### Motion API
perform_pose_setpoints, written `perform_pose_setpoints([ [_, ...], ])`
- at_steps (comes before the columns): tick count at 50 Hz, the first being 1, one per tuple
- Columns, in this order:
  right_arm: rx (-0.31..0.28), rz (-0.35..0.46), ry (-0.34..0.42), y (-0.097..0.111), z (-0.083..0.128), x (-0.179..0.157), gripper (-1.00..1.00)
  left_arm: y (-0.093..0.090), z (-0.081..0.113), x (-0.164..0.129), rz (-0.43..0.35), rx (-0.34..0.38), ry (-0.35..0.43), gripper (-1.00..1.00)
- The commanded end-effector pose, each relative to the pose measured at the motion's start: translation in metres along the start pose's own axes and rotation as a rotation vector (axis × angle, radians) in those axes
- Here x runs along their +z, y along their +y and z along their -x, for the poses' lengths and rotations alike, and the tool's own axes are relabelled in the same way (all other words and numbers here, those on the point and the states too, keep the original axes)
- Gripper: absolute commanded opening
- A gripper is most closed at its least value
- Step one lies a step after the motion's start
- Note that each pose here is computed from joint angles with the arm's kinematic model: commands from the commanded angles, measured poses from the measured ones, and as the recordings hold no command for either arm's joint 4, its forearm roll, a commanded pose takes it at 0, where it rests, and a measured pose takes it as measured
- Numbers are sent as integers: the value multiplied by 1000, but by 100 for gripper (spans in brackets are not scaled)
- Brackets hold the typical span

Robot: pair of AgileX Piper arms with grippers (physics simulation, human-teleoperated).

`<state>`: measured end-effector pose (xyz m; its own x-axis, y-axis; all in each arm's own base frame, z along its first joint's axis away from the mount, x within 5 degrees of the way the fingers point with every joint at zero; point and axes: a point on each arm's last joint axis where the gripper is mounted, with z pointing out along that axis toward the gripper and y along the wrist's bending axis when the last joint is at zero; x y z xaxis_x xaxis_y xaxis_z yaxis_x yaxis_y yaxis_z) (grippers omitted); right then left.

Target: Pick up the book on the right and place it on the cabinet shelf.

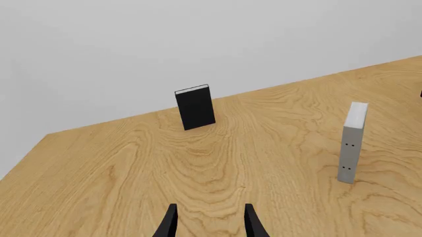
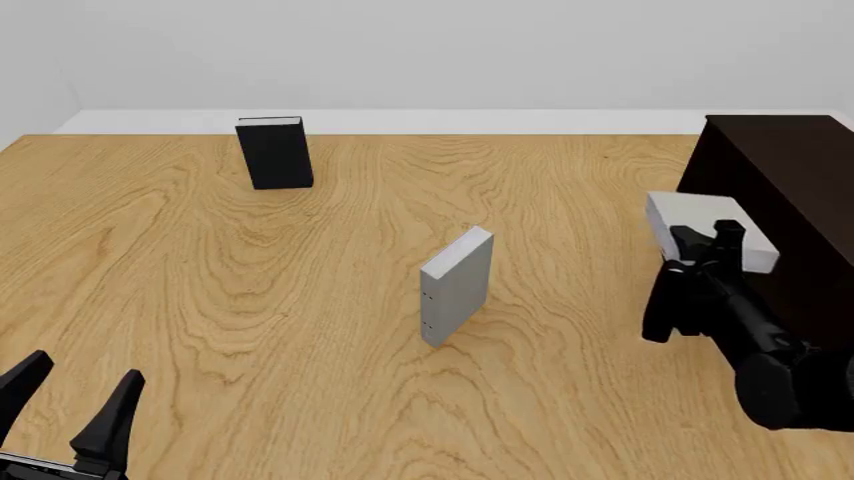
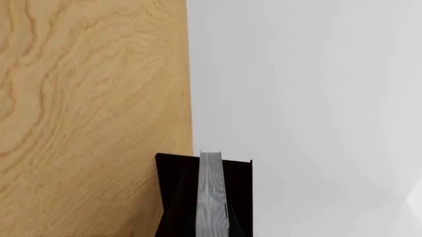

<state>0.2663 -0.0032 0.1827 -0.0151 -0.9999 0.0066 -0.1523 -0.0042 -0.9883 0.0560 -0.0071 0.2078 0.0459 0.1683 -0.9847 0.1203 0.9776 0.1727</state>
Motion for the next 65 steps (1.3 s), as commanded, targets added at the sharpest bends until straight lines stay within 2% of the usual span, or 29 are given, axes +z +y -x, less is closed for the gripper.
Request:
perform_pose_setpoints([
  [1,30,-27,15,0,-5,5,-100,0,0,0,0,1,0,100],
  [65,72,-6,166,22,-48,16,-100,0,0,0,-6,12,5,100],
])
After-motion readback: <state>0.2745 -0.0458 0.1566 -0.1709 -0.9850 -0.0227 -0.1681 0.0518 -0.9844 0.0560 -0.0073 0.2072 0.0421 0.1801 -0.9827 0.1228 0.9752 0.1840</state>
